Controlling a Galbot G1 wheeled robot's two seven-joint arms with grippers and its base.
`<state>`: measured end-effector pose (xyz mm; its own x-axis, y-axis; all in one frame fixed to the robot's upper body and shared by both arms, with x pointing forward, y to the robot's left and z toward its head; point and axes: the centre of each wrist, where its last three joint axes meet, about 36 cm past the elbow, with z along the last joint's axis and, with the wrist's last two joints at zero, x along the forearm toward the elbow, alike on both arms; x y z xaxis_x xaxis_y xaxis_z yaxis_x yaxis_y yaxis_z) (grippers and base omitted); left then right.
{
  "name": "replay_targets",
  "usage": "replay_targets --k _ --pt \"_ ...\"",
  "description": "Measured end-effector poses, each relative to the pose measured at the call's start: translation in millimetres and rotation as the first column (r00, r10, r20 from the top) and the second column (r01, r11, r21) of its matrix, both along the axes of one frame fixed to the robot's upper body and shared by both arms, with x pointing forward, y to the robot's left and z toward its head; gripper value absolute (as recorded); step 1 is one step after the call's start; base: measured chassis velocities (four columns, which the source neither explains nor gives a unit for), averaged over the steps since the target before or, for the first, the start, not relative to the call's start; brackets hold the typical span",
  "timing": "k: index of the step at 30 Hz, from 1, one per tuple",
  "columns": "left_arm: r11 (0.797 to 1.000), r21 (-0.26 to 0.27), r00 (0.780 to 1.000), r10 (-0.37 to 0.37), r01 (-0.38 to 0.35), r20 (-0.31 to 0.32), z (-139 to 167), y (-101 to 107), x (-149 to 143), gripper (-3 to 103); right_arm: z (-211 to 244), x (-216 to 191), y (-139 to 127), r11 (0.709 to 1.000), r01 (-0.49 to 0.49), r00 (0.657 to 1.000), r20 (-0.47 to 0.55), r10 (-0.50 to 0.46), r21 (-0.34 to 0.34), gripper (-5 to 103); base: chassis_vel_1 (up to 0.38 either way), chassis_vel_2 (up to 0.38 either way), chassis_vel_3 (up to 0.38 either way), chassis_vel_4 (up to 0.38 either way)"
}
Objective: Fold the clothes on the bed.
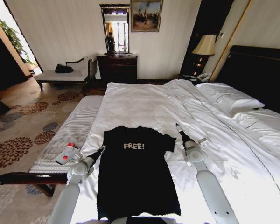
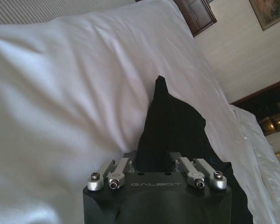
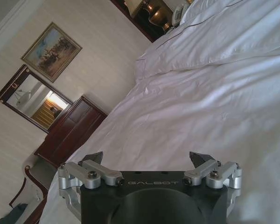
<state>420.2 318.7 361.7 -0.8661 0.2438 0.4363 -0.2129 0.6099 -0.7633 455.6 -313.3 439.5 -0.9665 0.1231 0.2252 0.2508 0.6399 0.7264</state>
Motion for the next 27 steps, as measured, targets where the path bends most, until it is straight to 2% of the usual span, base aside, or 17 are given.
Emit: replay_targets --k 1,4,8,14,17,20,23,27 --pt "1.0 0.003 1.0 0.002 -0.002 0.002 0 1 0 30 0 0 0 1.0 0.001 1.0 -0.002 -0.001 0.0 100 0.0 0.0 0.0 0.0" --pt "1.0 0.008 1.0 0.006 -0.006 0.007 0 3 0 24 -1 0 1 1.0 0.001 1.0 -0.004 -0.001 0.002 100 0.0 0.0 0.0 0.0" --pt "1.0 0.017 1.0 0.021 -0.021 0.019 3 7 0 3 -2 0 3 1.0 0.002 1.0 -0.01 -0.001 0.005 100 0.0 0.0 0.0 0.0" --pt "0.998 0.043 0.997 0.048 -0.05 0.057 15 22 5 1 -3 -2 4 1.0 0.001 1.0 -0.015 -0.001 0.007 100 0.0 0.0 0.0 0.0" --pt "0.993 0.082 0.993 0.072 -0.08 0.094 29 42 18 1 -3 -3 5 1.0 0.0 1.0 -0.017 0.0 0.006 100 0.0 0.0 0.0 0.0" --pt "0.99 0.107 0.991 0.079 -0.091 0.109 37 53 26 1 -2 -3 5 1.0 -0.001 1.0 -0.016 0.001 0.006 100 0.0 0.0 0.0 0.0" --pt "0.986 0.138 0.991 0.082 -0.097 0.108 41 62 37 1 -2 -4 6 1.0 -0.002 1.0 -0.015 0.002 0.008 100 0.0 0.0 0.0 0.0" --pt "0.981 0.169 0.992 0.078 -0.094 0.097 38 65 45 1 -1 -4 7 1.0 -0.003 1.0 -0.015 0.003 0.009 100 0.0 0.0 0.0 0.0"
